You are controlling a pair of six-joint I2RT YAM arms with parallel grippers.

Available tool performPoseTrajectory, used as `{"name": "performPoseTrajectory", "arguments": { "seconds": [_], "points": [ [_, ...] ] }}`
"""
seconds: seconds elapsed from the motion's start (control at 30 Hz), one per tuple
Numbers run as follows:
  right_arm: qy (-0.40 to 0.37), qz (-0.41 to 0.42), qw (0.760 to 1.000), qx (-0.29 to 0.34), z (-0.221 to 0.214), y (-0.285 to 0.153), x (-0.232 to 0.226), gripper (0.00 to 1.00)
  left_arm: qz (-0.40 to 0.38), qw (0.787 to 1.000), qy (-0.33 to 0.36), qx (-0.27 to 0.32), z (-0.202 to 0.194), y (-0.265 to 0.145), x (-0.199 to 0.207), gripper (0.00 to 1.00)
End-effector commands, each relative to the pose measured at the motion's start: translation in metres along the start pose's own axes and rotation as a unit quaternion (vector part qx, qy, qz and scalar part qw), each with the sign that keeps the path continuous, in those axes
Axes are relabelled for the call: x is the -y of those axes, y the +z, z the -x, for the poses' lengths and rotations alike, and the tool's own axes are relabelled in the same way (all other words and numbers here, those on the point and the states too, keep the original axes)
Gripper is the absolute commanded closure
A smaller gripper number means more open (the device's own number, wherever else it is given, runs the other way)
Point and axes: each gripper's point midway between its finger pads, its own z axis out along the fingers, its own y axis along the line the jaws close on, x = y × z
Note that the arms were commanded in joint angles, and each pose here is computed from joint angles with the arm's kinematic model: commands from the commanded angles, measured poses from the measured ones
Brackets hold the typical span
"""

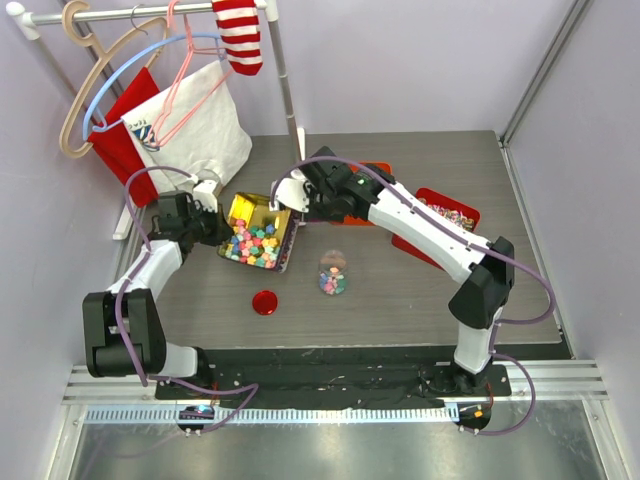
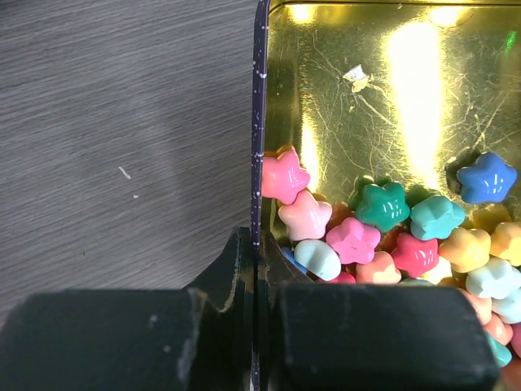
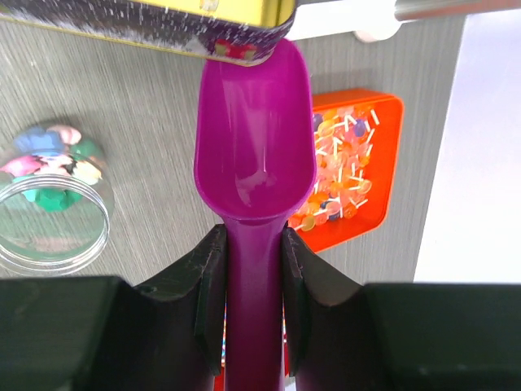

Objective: Pack the candies
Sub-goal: Scoop the fake candies from the storage box.

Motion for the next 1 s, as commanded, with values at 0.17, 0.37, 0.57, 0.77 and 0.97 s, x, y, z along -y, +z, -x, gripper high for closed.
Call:
{"name": "performPoseTrajectory", "arguments": {
  "seconds": [0.17, 0.37, 0.57, 0.77, 0.97],
  "points": [
    [0.022, -0.079, 0.995, 0.059, 0.025, -0.035, 0.034, 0.99, -0.012, 0.999, 0.013, 0.039, 0.023, -0.002, 0.004, 1.00],
    [0.013, -0.123, 0.992, 0.006, -0.006, -0.038, 0.048, 0.99, -0.012, 0.999, 0.012, 0.037, 0.022, 0.000, 0.004, 1.00],
    [0.004, -0.125, 0.992, 0.014, -0.013, -0.061, 0.051, 0.99, 0.001, 1.000, 0.009, 0.028, 0.019, 0.003, -0.003, 1.00],
    [-0.005, -0.092, 0.994, 0.054, 0.004, -0.086, 0.048, 0.99, 0.061, 0.998, 0.009, 0.008, 0.016, 0.006, -0.027, 1.00],
    [-0.030, -0.071, 0.995, 0.063, 0.021, -0.088, 0.037, 0.99, 0.090, 0.996, 0.022, 0.008, 0.017, 0.004, -0.033, 1.00]
  ]
}}
